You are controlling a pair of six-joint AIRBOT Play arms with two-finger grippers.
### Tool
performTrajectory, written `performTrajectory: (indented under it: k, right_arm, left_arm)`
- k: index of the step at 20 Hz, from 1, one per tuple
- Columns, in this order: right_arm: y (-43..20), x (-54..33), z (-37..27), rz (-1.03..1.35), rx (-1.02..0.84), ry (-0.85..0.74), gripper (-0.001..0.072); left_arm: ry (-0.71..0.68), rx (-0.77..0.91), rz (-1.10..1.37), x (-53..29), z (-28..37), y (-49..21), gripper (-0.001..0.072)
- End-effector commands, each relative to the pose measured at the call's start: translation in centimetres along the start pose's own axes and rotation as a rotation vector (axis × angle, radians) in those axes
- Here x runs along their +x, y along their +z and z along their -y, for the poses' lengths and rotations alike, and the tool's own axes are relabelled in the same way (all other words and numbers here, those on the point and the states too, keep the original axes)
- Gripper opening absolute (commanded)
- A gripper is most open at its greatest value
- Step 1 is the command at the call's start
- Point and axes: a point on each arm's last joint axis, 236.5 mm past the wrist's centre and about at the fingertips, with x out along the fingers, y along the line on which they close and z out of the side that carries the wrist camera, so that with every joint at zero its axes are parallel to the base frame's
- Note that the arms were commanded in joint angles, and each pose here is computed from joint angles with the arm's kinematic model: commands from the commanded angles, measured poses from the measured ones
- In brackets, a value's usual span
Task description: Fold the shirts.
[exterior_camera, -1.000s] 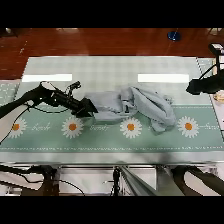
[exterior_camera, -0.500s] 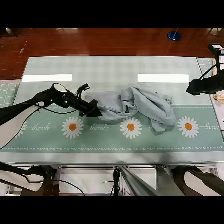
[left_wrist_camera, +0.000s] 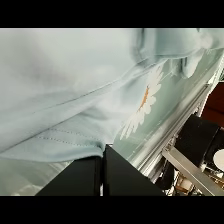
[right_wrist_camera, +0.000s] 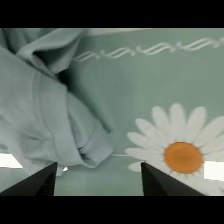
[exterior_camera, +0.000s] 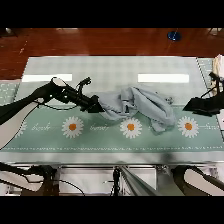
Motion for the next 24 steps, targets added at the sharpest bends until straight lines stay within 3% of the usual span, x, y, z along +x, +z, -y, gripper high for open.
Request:
performTrajectory:
  k: [1, 8, 9, 10, 11, 15, 18, 24]
  right_arm:
    - [-2.7, 3.3, -3.3, -0.039, 0.016, 0.232, 0.058]
    - [-4.7, 8.1, -6.2, -0.127, 0.018, 0.329, 0.0571]
    - [-4.5, 8.8, -6.8, -0.129, 0.007, 0.331, 0.0483]
    - [-4.3, 9.2, -7.2, -0.121, -0.016, 0.318, 0.0291]
    - [-4.1, 9.5, -7.6, -0.112, -0.04, 0.306, 0.0048]
    - [-1.6, 6.8, -9.6, -0.017, -0.086, 0.332, 0.0034]
    - [3.0, -0.6, -12.1, 0.218, -0.216, 0.309, 0.0033]
    - [7.4, -24.1, -19.8, 0.811, -0.403, 0.256, 0.0032]
  left_arm:
    - [-0.006, 0.01, -0.011, -0.1, 0.2, -0.2, 0.0032]
    - [-0.016, 0.011, -0.038, -0.1, 0.4, -0.9, 0.0032]
    - [-0.017, 0.011, -0.041, -0.1, 0.5, -0.9, 0.0032]
    - [-0.017, 0.011, -0.042, -0.1, 0.5, -0.9, 0.0032]
    - [-0.018, 0.01, -0.044, -0.1, 0.5, -1.0, 0.0032]
    - [-0.027, 0.015, -0.027, -1.3, 0.8, -0.7, 0.003]
    - [-0.03, 0.101, 0.098, -5.7, 3.6, 1.2, 0.0029]
    - [0.011, 0.578, 0.591, -24.3, 21.1, 1.9, 0.0029]
